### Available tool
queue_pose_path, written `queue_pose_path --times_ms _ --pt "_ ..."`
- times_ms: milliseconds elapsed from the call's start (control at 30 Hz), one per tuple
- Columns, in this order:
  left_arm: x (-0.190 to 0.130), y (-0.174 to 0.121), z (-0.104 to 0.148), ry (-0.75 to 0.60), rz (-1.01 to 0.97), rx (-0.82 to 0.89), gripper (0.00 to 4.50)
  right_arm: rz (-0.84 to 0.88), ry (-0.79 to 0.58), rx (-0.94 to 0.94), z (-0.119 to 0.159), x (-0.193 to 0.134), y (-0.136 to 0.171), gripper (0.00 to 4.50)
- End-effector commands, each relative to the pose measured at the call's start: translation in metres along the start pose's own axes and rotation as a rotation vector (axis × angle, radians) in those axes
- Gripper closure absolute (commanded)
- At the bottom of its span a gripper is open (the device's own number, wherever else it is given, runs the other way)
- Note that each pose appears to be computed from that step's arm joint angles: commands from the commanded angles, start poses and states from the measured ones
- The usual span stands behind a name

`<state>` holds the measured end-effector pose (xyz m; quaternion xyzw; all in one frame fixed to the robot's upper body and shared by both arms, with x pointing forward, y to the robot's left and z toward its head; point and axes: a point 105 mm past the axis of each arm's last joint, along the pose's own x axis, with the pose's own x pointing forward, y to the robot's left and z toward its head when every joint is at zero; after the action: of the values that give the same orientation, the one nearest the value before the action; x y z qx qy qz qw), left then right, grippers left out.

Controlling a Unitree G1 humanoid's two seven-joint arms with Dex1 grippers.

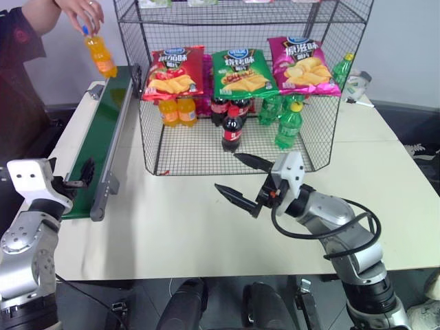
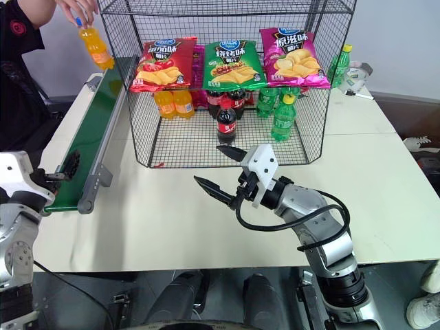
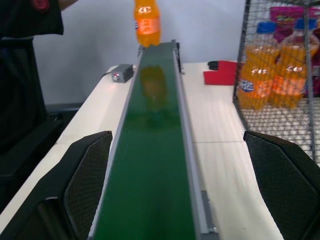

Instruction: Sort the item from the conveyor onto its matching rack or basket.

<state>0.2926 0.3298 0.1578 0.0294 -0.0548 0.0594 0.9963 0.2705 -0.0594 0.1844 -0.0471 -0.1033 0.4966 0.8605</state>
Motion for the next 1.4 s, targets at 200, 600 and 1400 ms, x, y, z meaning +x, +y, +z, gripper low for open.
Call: queue_pose_path --times_ms 200,600,1400 --pt "0.003 0.012 0.016 -0.067 0.035 0.033 0.10 -0.013 -0.046 -0.027 0.004 0.000 0.001 0.00" --pt "0.009 0.013 0.016 -0.079 0.027 0.037 0.10 -0.018 -0.048 -0.038 -0.001 -0.004 -0.001 0.00" --pt "0.004 0.020 0.012 -0.071 0.059 0.023 0.10 -0.003 -0.052 -0.030 -0.002 -0.004 -0.004 0.00"
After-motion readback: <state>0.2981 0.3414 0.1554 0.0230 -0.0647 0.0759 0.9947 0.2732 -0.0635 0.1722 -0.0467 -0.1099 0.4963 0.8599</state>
